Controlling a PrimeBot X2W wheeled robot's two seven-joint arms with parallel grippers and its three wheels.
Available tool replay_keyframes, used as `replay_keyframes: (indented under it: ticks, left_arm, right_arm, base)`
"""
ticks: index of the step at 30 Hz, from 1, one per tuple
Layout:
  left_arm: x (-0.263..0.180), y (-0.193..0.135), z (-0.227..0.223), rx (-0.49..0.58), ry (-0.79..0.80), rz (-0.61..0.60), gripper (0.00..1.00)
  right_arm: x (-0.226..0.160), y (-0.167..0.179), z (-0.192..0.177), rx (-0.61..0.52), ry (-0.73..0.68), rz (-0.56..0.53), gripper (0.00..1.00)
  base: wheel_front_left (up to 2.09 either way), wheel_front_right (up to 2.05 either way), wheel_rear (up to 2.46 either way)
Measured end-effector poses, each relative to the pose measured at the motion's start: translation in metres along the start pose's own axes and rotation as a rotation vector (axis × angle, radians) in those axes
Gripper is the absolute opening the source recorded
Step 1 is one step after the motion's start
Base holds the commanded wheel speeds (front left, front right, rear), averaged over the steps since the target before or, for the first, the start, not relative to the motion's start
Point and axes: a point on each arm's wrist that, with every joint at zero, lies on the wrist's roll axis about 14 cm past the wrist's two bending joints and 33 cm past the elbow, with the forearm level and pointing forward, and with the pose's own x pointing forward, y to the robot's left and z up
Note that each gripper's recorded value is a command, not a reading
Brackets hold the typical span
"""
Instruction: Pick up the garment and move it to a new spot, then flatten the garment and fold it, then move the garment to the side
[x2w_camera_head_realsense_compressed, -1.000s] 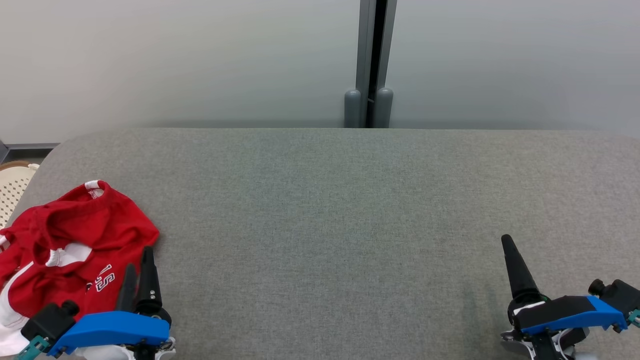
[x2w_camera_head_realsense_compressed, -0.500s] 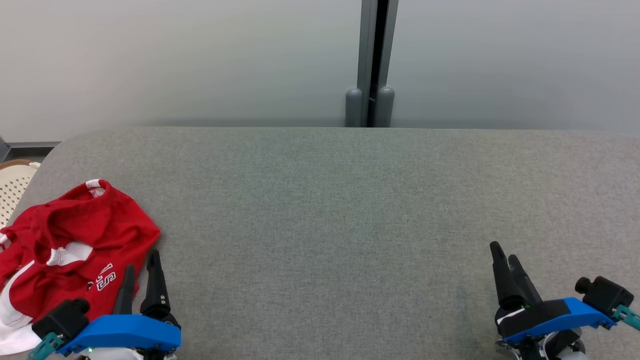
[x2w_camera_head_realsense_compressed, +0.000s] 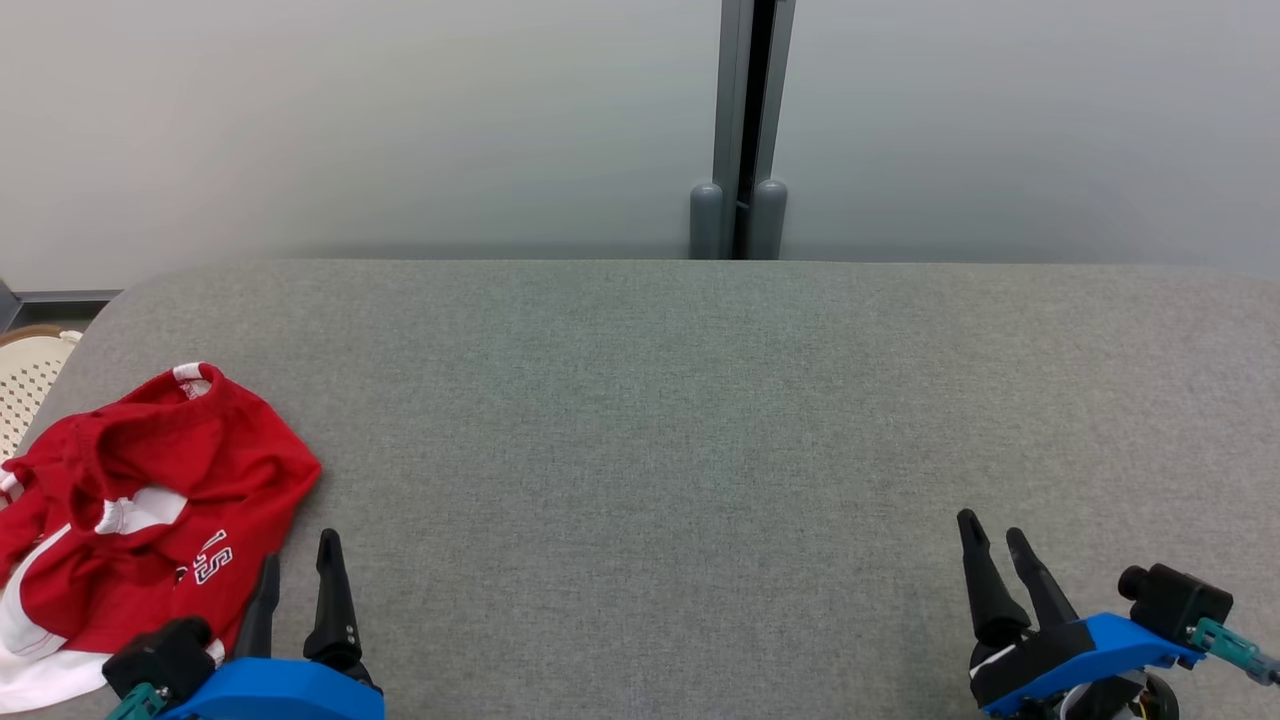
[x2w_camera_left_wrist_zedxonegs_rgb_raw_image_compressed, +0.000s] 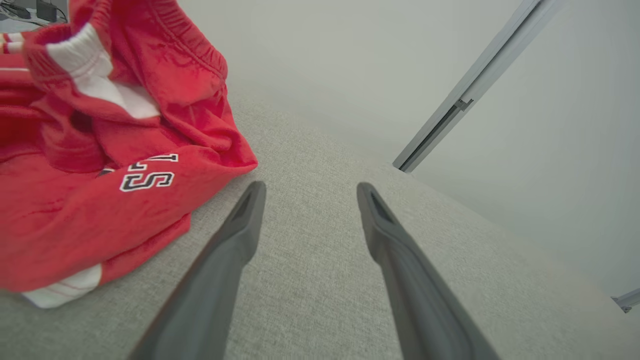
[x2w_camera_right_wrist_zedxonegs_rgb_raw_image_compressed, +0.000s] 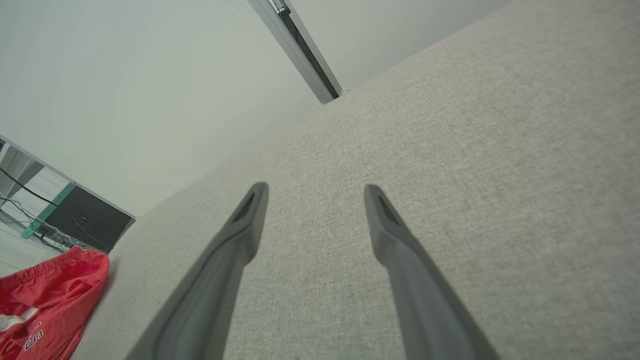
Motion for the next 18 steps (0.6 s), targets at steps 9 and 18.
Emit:
replay_keyframes:
  ticks: [9,18]
  left_arm:
    - [-0.0008,-0.0026,-0.0008,0.1,-0.005,-0.015,1.0]
    - [0.0004,-0.0056,-0.001,0.2,-0.008,-0.037,1.0]
  right_arm:
    - [-0.0015,0.0007,-0.0026,-0.092,0.0,0.009,1.0]
    - [-0.002,-0.0011,0.0002,-0.192,-0.013,0.013,1.0]
  base:
    - [0.0,0.0,0.0]
    - [0.0,0.0,0.0]
